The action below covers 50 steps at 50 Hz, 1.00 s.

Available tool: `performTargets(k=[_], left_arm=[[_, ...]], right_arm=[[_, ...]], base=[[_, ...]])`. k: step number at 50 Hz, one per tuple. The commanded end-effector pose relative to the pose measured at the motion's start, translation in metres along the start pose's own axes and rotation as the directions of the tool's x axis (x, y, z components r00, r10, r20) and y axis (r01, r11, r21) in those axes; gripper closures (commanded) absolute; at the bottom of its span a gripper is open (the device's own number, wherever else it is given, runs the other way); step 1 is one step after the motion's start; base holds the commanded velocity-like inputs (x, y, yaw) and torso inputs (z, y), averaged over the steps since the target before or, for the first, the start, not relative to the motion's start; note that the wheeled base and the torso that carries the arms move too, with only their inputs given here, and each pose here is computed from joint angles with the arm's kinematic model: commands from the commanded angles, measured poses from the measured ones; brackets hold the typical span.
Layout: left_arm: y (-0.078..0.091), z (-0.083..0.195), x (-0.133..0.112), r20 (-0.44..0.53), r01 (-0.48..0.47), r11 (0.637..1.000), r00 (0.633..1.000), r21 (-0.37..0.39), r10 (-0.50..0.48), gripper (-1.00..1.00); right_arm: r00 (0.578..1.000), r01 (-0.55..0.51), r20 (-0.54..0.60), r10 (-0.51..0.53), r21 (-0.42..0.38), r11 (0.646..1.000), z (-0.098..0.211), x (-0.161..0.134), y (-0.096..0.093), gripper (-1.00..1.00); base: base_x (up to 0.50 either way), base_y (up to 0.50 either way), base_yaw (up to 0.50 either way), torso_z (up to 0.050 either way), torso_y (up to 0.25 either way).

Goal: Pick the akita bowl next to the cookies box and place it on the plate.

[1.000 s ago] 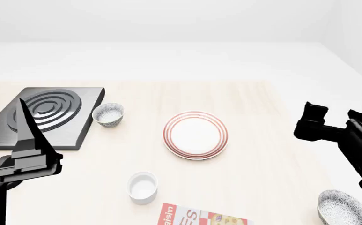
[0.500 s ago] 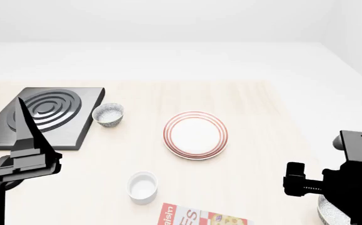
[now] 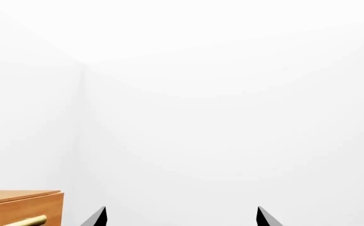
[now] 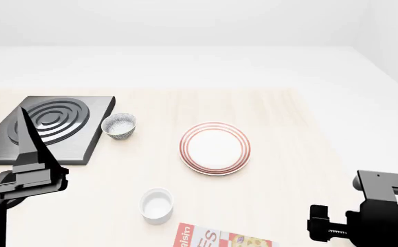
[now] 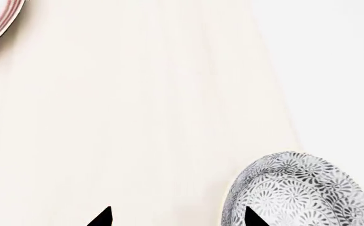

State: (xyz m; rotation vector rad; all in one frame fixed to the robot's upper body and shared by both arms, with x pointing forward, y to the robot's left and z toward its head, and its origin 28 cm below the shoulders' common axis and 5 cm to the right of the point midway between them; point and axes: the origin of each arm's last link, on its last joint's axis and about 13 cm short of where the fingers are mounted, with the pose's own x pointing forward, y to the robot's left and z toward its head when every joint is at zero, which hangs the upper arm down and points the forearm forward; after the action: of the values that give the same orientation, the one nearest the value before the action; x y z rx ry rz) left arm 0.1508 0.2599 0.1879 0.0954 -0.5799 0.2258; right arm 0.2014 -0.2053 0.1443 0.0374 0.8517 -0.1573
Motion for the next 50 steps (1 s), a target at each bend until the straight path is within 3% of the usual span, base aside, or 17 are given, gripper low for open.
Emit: performTargets(k=[1,27,45,48,49,50], left_arm=[[0.000,0.000,0.000,0.000,-0.001,1.000,1.000,-0.001,0.001,-1.00],[0.000,-0.001,0.000,-0.003,-0.001,1.000,1.000,0.000,0.001,-1.00],[-0.001,-0.002,0.000,-0.006,0.002,1.000,1.000,0.000,-0.002,-1.00],[0.000,-0.002,0.000,-0.005,0.001,1.000,1.000,0.000,-0.001,-1.00],[0.000,-0.002,0.000,-0.005,0.000,1.000,1.000,0.000,0.000,-1.00],[0.000,-0.002,0.000,-0.005,0.000,1.000,1.000,0.000,0.000,-1.00]], right_arm=[[0.996,0.089,-0.008,-0.090,-0.042,0.995,-0.007,0.014,-0.006,-1.00],[0.988,0.140,-0.053,-0.148,-0.132,0.981,-0.035,0.044,-0.003,-1.00],[0.986,0.111,-0.120,-0.119,-0.070,0.991,-0.045,0.055,-0.009,-1.00],[0.991,0.093,-0.088,-0.098,-0.065,0.994,-0.044,0.052,-0.008,-1.00],[0.991,0.100,-0.082,-0.105,-0.063,0.993,-0.044,0.052,-0.008,1.00],[0.993,0.094,-0.065,-0.098,-0.061,0.994,-0.043,0.052,-0.008,1.00]], base=[[0.00,0.00,0.00,0.000,0.000],[0.00,0.00,0.00,0.000,0.000],[0.00,0.00,0.00,-0.001,0.000],[0.00,0.00,0.00,-0.004,0.000],[0.00,0.00,0.00,0.000,0.000],[0.00,0.00,0.00,0.000,0.000]])
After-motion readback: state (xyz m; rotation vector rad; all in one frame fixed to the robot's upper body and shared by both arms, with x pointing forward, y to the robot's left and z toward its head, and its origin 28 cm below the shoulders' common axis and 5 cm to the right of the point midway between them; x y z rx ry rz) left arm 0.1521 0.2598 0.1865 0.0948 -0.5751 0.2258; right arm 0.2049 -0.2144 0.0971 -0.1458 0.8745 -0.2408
